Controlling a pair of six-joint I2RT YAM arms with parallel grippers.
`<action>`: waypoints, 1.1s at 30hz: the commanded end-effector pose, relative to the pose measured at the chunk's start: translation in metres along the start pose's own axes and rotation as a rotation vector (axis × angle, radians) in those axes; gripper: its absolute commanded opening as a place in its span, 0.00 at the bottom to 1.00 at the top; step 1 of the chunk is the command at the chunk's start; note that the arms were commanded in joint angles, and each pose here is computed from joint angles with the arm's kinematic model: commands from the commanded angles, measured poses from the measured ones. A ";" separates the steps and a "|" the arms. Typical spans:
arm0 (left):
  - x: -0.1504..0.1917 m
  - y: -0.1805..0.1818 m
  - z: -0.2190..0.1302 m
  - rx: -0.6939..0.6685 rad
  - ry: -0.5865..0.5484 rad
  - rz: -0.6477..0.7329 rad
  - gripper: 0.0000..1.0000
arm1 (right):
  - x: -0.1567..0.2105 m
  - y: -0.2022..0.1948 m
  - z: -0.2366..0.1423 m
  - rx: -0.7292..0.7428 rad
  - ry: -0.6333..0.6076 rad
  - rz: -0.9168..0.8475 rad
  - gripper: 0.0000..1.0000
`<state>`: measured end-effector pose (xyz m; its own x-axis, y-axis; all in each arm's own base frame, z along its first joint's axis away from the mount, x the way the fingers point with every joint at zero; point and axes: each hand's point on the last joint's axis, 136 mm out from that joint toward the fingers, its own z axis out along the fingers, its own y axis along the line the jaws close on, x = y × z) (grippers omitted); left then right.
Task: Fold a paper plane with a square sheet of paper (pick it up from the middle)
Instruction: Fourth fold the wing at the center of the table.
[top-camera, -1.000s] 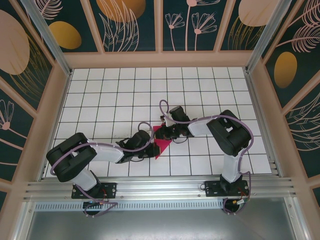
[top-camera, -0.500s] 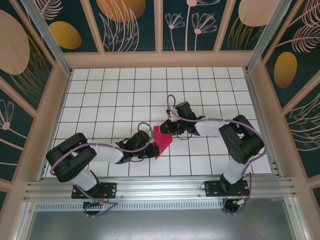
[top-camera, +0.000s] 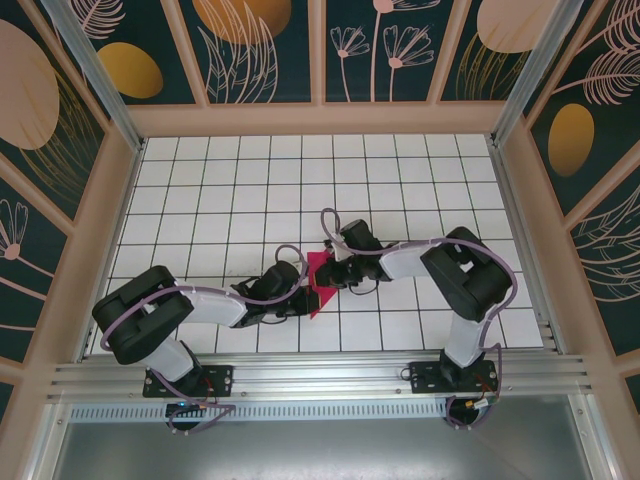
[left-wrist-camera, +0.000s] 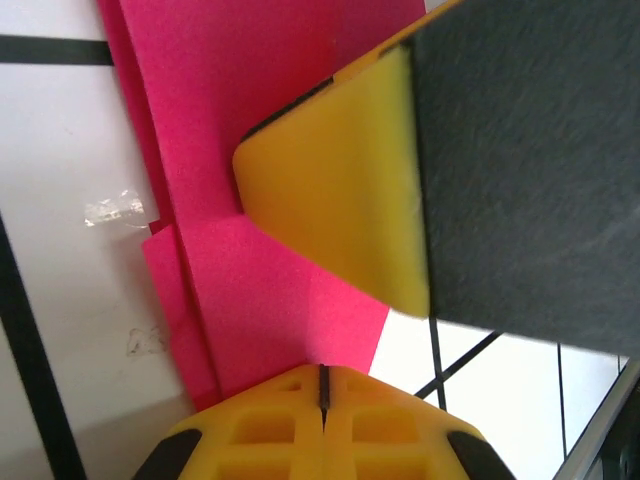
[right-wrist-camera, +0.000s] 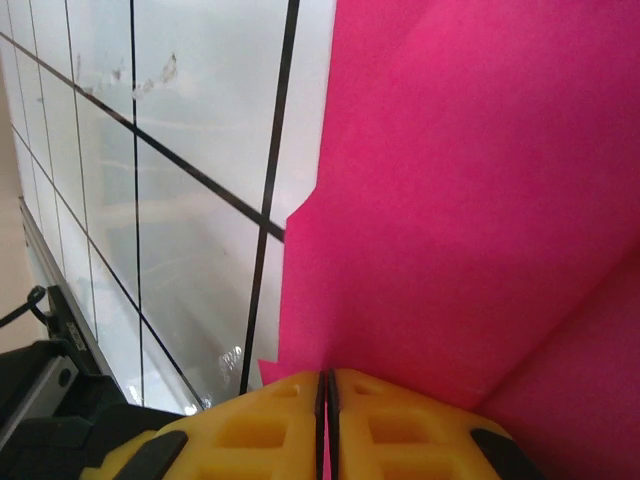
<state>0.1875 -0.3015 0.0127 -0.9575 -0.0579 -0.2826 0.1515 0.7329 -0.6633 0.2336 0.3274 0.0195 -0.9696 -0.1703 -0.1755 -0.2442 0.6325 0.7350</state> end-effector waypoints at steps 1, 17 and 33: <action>0.047 0.061 -0.002 -0.213 0.157 -0.042 0.00 | -0.009 -0.027 0.008 0.095 -0.028 0.034 0.15; 0.060 0.085 -0.008 -0.289 0.183 -0.046 0.00 | -0.060 -0.042 -0.003 0.173 -0.119 0.077 0.17; 0.070 0.092 -0.013 -0.308 0.226 -0.013 0.00 | -0.098 -0.055 -0.016 0.202 -0.179 0.103 0.17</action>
<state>0.1876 -0.2998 0.0110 -0.9513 -0.0432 -0.3052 0.1763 0.7360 -0.6536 0.3210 0.3152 0.0202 -0.9821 -0.0064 -0.1883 -0.1359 0.7163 0.6844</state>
